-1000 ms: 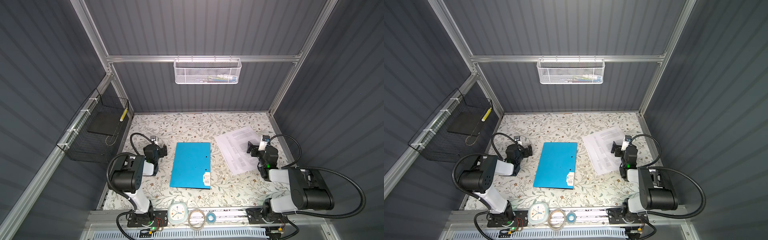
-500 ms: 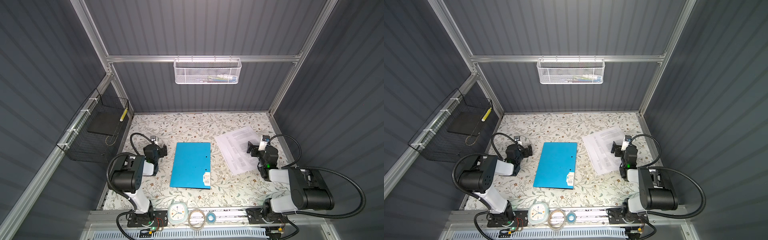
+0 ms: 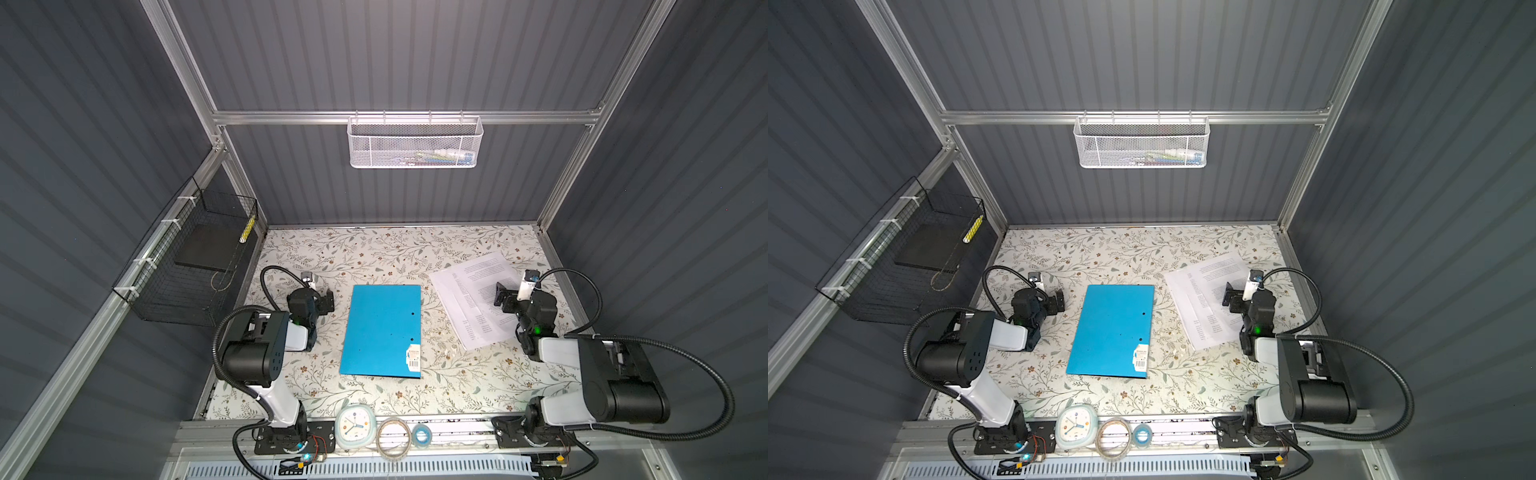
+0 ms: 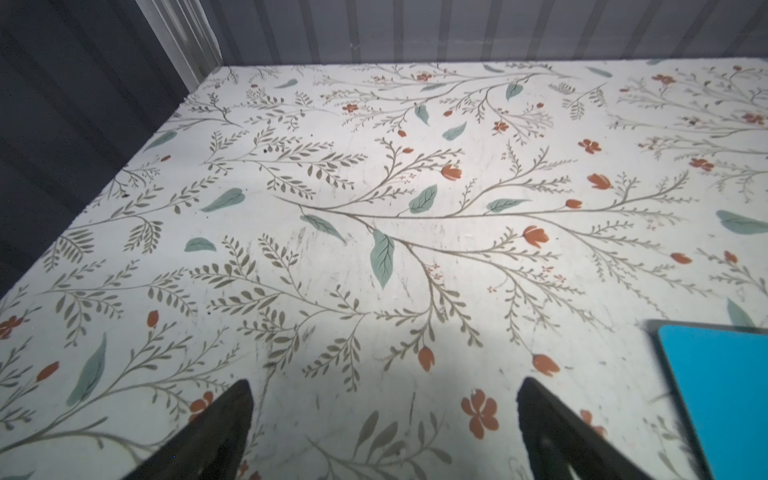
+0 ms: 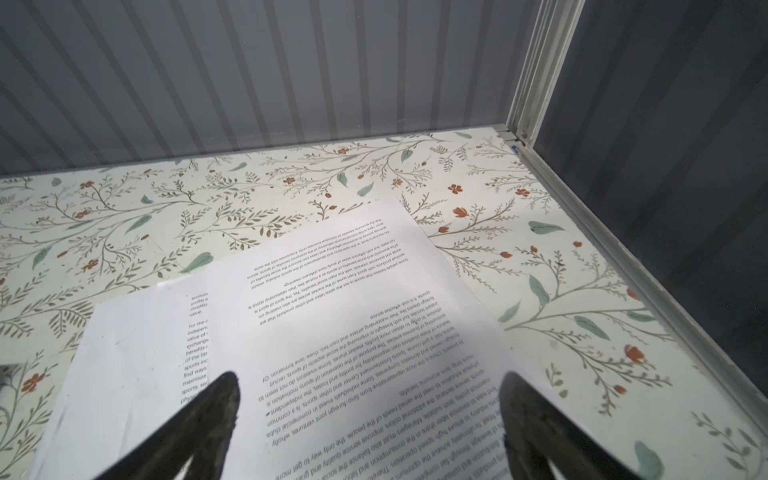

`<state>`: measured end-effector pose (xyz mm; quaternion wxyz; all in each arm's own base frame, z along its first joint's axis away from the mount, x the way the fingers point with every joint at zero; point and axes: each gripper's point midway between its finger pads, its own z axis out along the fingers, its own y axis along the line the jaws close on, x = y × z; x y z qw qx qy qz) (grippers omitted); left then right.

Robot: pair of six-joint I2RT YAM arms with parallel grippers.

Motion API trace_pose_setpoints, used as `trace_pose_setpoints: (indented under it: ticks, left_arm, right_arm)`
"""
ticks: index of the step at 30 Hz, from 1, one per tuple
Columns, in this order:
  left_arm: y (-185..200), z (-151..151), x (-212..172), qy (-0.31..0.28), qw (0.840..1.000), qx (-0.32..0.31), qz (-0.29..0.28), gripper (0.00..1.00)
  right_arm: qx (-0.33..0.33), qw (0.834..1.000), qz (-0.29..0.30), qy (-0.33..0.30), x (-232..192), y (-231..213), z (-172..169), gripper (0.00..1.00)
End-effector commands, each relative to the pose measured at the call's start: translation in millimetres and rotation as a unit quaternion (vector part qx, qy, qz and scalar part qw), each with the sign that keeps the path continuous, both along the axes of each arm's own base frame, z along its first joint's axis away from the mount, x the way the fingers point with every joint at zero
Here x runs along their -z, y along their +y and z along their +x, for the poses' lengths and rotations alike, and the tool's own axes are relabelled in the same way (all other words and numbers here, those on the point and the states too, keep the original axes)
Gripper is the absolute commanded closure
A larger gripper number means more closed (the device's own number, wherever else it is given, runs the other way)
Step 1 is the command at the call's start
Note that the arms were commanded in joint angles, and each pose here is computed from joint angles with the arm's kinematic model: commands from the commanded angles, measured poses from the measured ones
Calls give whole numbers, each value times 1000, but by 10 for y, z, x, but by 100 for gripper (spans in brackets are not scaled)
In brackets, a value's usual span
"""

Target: Put the files into the folder

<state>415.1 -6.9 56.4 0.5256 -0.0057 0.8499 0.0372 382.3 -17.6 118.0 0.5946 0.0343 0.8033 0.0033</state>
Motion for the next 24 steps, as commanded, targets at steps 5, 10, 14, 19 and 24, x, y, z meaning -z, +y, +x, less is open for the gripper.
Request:
trace_pose_setpoints:
  ticks: [5,10,14,19,24]
  left_arm:
    - [-56,-34,-556,33,998,-9,-60,0]
    - [-359,-247,-782,92,982,23,-164,1]
    - [-662,-557,-667,159,964,56,-207,0]
    - [-976,-957,-511,186,954,83,-220,1]
    - [-988,-1207,-335,219,947,74,-224,0]
  right_arm:
    - [-23,998,60,8,-702,226,-121,10]
    - [-102,987,101,80,-845,816,-403,11]
    - [-191,958,151,153,-753,1381,-736,19]
    - [-272,916,188,228,-452,1969,-1151,23]
    - [-303,894,161,288,-104,2308,-1413,24]
